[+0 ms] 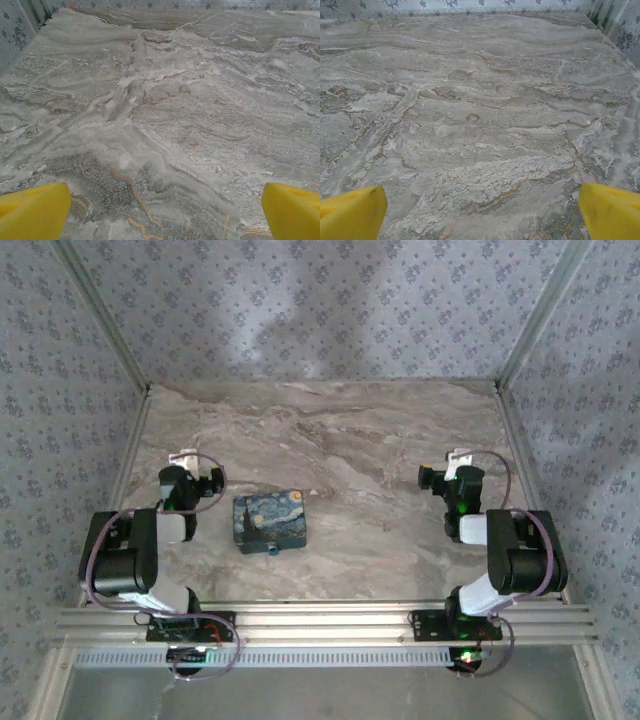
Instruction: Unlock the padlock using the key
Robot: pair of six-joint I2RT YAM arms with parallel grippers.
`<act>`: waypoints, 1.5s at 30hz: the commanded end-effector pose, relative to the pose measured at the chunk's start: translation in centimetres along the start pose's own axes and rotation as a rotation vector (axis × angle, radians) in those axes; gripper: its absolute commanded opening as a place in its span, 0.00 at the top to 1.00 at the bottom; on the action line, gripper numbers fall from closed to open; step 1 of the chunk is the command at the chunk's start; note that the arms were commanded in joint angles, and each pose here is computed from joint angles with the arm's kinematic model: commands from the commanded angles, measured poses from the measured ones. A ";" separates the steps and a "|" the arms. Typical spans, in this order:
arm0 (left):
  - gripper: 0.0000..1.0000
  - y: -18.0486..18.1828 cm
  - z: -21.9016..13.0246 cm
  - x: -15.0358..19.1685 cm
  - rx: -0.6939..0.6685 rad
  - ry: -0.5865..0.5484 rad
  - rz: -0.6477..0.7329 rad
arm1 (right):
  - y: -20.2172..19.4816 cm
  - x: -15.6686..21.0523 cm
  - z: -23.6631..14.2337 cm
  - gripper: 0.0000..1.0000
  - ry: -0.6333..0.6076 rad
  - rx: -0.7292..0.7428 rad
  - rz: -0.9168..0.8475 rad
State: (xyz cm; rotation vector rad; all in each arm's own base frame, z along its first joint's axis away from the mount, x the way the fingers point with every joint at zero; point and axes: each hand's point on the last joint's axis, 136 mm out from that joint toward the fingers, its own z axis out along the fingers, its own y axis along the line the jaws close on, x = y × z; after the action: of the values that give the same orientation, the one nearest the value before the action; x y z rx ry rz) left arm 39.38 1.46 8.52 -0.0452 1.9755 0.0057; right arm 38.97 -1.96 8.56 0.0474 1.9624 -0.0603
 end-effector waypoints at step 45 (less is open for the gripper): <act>0.03 -1.6 -7.4 -9.8 0.035 -0.016 -0.383 | 2.4 -6.6 -6.3 0.01 0.090 -0.067 0.190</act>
State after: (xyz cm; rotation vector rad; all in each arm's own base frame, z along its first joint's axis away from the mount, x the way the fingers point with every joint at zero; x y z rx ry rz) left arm 37.70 0.56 20.58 -0.2422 1.8474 -0.1515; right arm 37.29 -0.49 18.39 0.1187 1.8870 0.0440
